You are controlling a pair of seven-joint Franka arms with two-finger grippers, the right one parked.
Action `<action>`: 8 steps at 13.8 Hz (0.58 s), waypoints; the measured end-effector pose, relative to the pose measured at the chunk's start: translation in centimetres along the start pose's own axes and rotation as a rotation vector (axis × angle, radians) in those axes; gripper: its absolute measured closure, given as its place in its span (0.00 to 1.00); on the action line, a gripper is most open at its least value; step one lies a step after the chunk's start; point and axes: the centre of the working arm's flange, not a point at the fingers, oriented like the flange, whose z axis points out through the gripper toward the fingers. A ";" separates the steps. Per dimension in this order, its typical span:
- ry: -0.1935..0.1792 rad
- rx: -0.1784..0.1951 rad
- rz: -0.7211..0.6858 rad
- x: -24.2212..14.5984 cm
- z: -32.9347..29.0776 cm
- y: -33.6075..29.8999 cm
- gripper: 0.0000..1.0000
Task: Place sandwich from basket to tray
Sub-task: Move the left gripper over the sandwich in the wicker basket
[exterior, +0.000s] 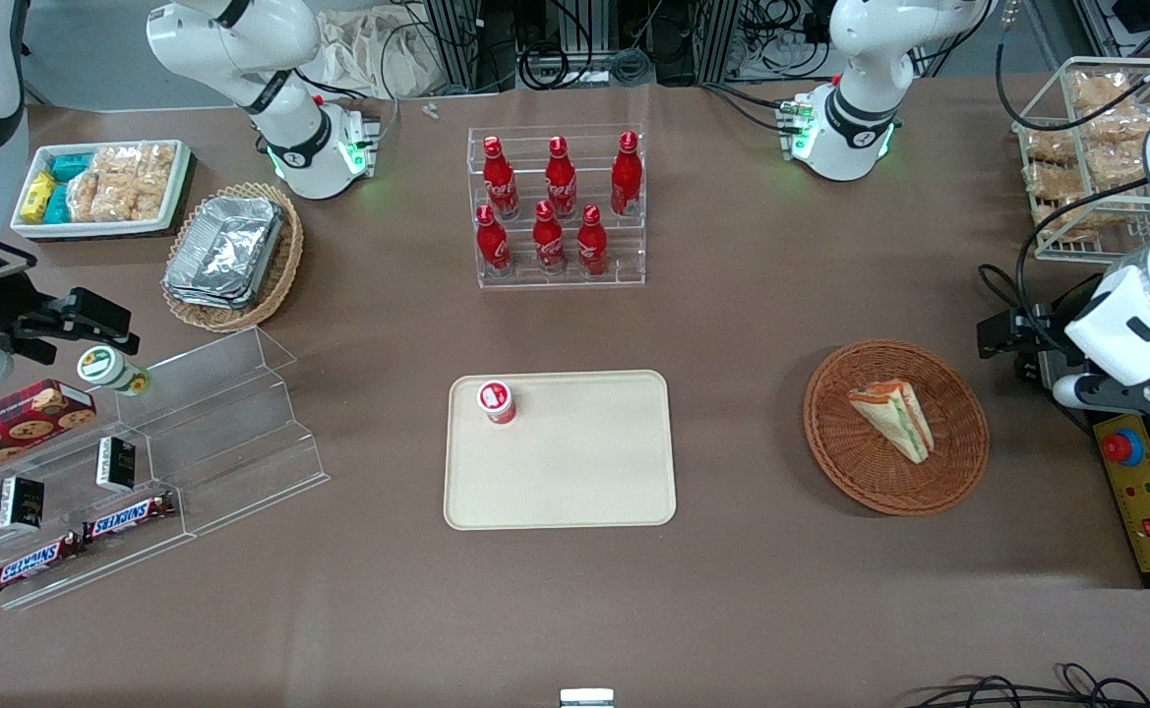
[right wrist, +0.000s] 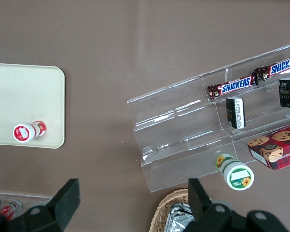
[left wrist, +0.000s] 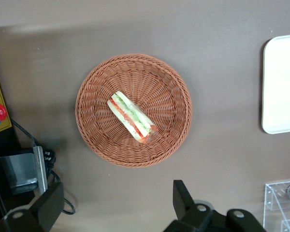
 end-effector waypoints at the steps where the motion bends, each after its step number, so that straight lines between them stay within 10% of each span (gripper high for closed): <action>1: -0.003 -0.001 -0.008 0.1 0.1 0.2 0.00; 8: -0.040 0.003 -0.118 0.7 2.0 0.2 0.00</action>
